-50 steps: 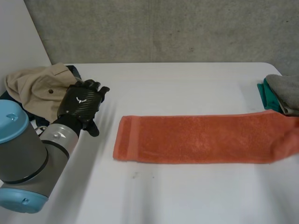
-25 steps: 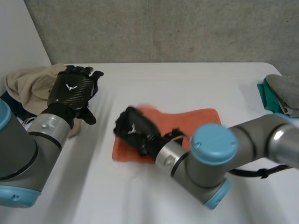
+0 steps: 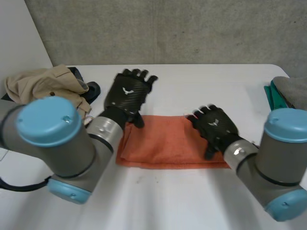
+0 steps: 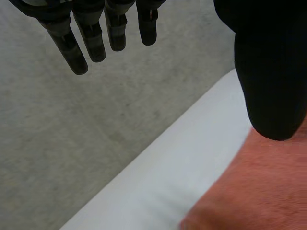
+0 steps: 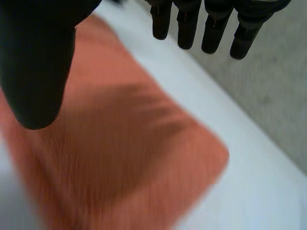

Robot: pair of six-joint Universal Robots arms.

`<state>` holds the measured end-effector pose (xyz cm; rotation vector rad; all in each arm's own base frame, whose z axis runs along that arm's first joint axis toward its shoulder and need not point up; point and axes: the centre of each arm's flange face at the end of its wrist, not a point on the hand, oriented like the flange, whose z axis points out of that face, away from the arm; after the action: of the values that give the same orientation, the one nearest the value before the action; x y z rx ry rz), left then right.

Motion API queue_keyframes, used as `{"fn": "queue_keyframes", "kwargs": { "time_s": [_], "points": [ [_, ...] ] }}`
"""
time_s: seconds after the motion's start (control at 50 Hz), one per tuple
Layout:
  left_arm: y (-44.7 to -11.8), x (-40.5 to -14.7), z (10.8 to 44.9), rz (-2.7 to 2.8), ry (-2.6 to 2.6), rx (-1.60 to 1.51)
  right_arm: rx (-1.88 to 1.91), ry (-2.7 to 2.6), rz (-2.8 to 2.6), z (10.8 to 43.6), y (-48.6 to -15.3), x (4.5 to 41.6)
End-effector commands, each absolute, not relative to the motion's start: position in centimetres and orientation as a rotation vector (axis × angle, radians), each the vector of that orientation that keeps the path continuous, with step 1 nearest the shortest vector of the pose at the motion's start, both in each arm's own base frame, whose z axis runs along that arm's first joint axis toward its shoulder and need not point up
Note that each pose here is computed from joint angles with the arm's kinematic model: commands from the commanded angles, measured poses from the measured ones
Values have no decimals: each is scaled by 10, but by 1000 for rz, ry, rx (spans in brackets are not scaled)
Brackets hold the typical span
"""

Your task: Fold the laundry.

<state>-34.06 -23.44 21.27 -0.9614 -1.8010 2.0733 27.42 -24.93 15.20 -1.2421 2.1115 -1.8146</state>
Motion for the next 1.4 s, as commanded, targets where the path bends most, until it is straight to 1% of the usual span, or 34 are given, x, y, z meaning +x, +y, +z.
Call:
{"fn": "queue_keyframes", "kwargs": {
  "time_s": [0.02, 0.08, 0.14, 0.18, 0.22, 0.24, 0.3, 0.32, 0.36, 0.38, 0.4, 0.48, 0.54, 0.6, 0.68, 0.7, 0.76, 0.78, 0.8, 0.84, 0.86, 0.88, 0.9, 0.94, 0.96, 1.0, 1.04, 1.1, 1.14, 1.26, 1.3, 1.4],
  "points": [
    [-227, -345, 202, 2031, -1818, -992, -1406, 2336, -1788, 122, -268, 229],
    [-226, -341, 202, 2029, -1829, -990, -1489, 2375, -1875, 128, -281, 220],
    [-225, -333, 215, 2064, -1818, -965, -1529, 2349, -1975, 137, -291, 222],
    [-226, -327, 220, 2081, -1820, -948, -1577, 2277, -2075, 147, -298, 230],
    [-230, -317, 225, 2106, -1835, -920, -1606, 2173, -2139, 154, -293, 246],
    [-231, -314, 227, 2114, -1837, -911, -1628, 2025, -2210, 164, -282, 270],
    [-233, -303, 236, 2146, -1844, -878, -1634, 1792, -2292, 176, -263, 305],
    [-233, -301, 237, 2150, -1844, -874, -1646, 1651, -2302, 178, -246, 326],
    [-233, -295, 238, 2161, -1858, -863, -1662, 1533, -2282, 177, -229, 341],
    [-234, -293, 238, 2160, -1867, -861, -1675, 1484, -2257, 174, -220, 348],
    [-234, -291, 237, 2162, -1874, -857, -1712, 1383, -2194, 163, -202, 360],
    [-239, -279, 235, 2172, -1913, -831, -1805, 1235, -2008, 134, -169, 376],
    [-241, -277, 234, 2169, -1925, -819, -1809, 1204, -1947, 126, -164, 379],
    [-242, -277, 236, 2163, -1916, -785, -1772, 1244, -1954, 130, -167, 379],
    [-245, -280, 242, 2143, -1890, -708, -1597, 1443, -1958, 143, -180, 369],
    [-246, -281, 243, 2140, -1885, -693, -1452, 1531, -1971, 161, -193, 358],
    [-250, -286, 248, 2125, -1855, -650, -1194, 1609, -1969, 195, -210, 338],
    [-250, -289, 249, 2118, -1846, -647, -1035, 1650, -1943, 211, -219, 325],
    [-249, -293, 249, 2109, -1836, -648, -970, 1678, -1923, 215, -223, 319],
    [-243, -311, 249, 2077, -1790, -671, -862, 1738, -1860, 217, -230, 310],
    [-240, -318, 249, 2062, -1774, -683, -763, 1816, -1815, 219, -239, 297],
    [-237, -326, 248, 2047, -1758, -701, -740, 1847, -1796, 218, -242, 293],
    [-231, -340, 245, 2013, -1742, -732, -715, 1883, -1779, 218, -246, 288],
    [-225, -352, 239, 1971, -1742, -766, -657, 1993, -1748, 214, -259, 272],
    [-222, -363, 231, 1927, -1755, -801, -640, 2024, -1743, 213, -263, 268],
    [-221, -373, 221, 1887, -1774, -827, -623, 2067, -1737, 213, -269, 262],
    [-224, -384, 205, 1830, -1815, -853, -620, 2122, -1703, 203, -276, 262],
    [-227, -392, 186, 1771, -1871, -876, -646, 2164, -1649, 187, -287, 267],
    [-231, -393, 170, 1737, -1943, -885, -656, 2179, -1621, 180, -290, 269],
    [-235, -376, 153, 1765, -2122, -850, -712, 2181, -1478, 158, -297, 281],
    [-233, -369, 147, 1766, -2181, -864, -737, 2164, -1444, 154, -294, 287],
    [-225, -354, 135, 1739, -2277, -1007, -844, 2102, -1373, 144, -273, 315]
  ]
}}
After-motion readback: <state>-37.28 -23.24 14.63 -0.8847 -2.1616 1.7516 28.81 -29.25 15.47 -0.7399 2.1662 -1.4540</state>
